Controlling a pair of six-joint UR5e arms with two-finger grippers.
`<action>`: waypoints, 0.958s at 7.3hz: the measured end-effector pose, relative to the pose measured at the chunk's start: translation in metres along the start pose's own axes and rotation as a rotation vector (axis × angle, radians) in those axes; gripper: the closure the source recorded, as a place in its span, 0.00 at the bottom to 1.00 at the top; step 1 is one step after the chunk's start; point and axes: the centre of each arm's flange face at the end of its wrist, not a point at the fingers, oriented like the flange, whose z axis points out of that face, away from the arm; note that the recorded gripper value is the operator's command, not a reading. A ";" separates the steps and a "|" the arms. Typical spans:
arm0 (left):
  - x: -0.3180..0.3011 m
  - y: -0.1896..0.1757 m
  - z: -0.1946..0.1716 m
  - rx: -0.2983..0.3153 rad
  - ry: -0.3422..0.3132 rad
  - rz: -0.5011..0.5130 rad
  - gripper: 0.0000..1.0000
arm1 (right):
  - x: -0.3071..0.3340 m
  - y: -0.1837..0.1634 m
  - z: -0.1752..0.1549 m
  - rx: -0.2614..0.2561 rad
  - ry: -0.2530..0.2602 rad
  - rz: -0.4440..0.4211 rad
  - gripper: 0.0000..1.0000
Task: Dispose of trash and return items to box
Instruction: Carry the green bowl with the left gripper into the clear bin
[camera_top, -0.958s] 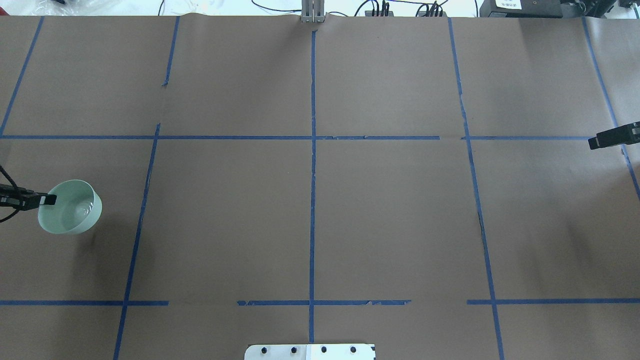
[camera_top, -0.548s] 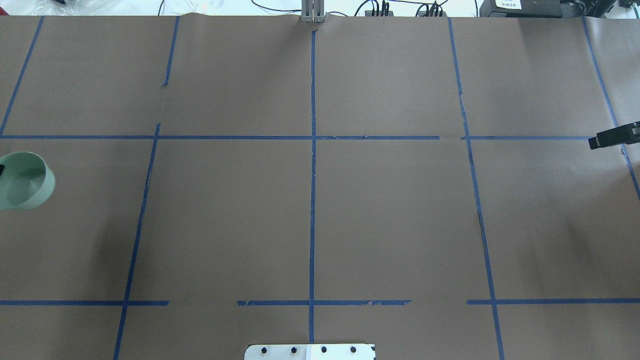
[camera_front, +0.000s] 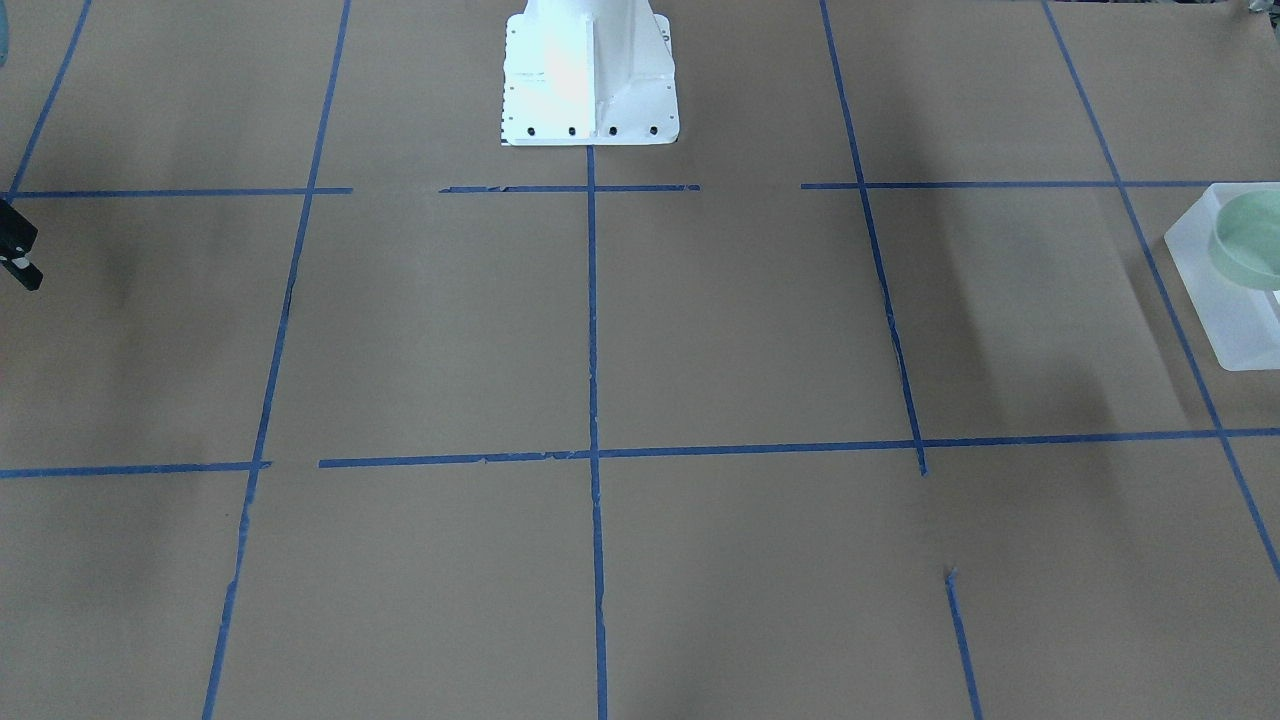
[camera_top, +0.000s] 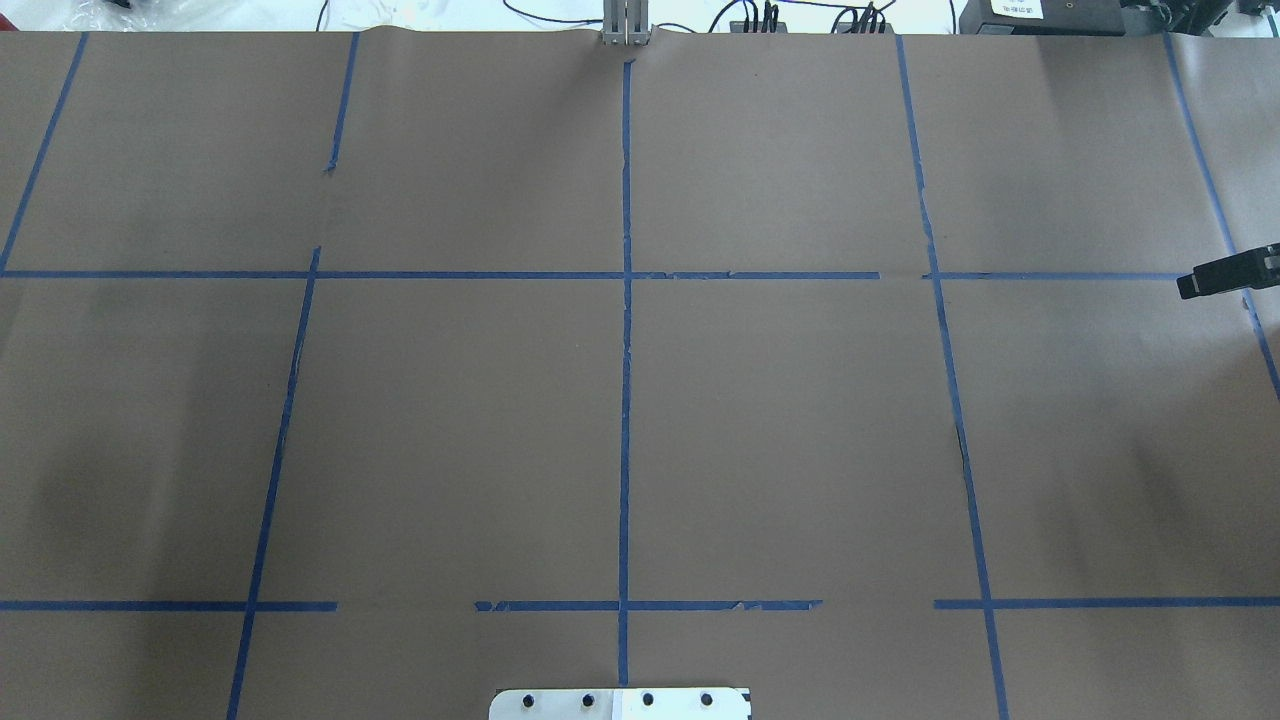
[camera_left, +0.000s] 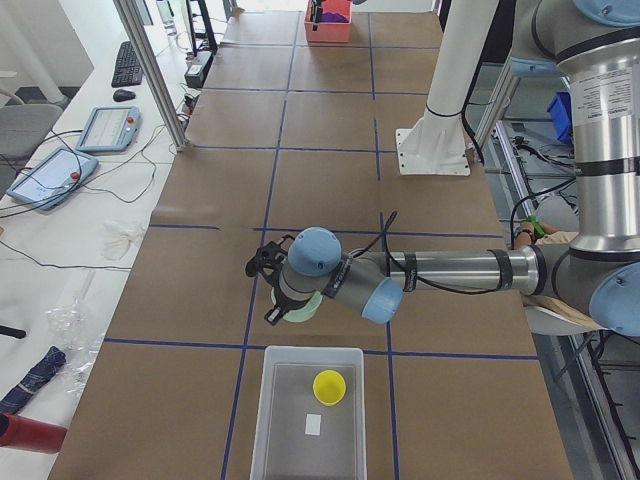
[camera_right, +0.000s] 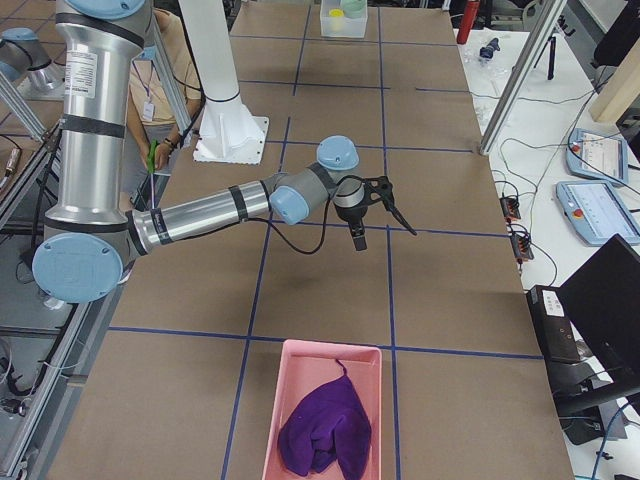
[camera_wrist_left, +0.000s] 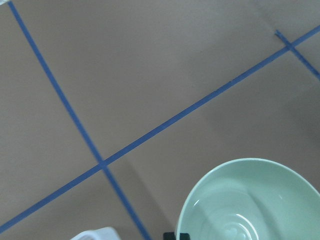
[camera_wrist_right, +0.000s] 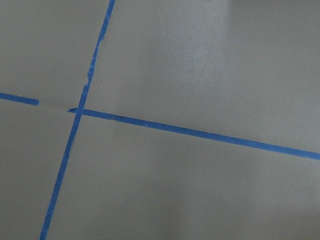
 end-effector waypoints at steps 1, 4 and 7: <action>-0.032 0.030 0.004 -0.021 -0.016 0.031 1.00 | 0.000 0.000 0.000 -0.001 0.000 0.000 0.00; -0.082 0.106 0.041 -0.079 -0.045 0.088 1.00 | 0.004 0.003 0.003 0.004 -0.001 -0.006 0.00; -0.092 0.136 0.057 -0.103 -0.067 0.088 1.00 | 0.015 0.004 0.016 0.027 -0.015 -0.024 0.00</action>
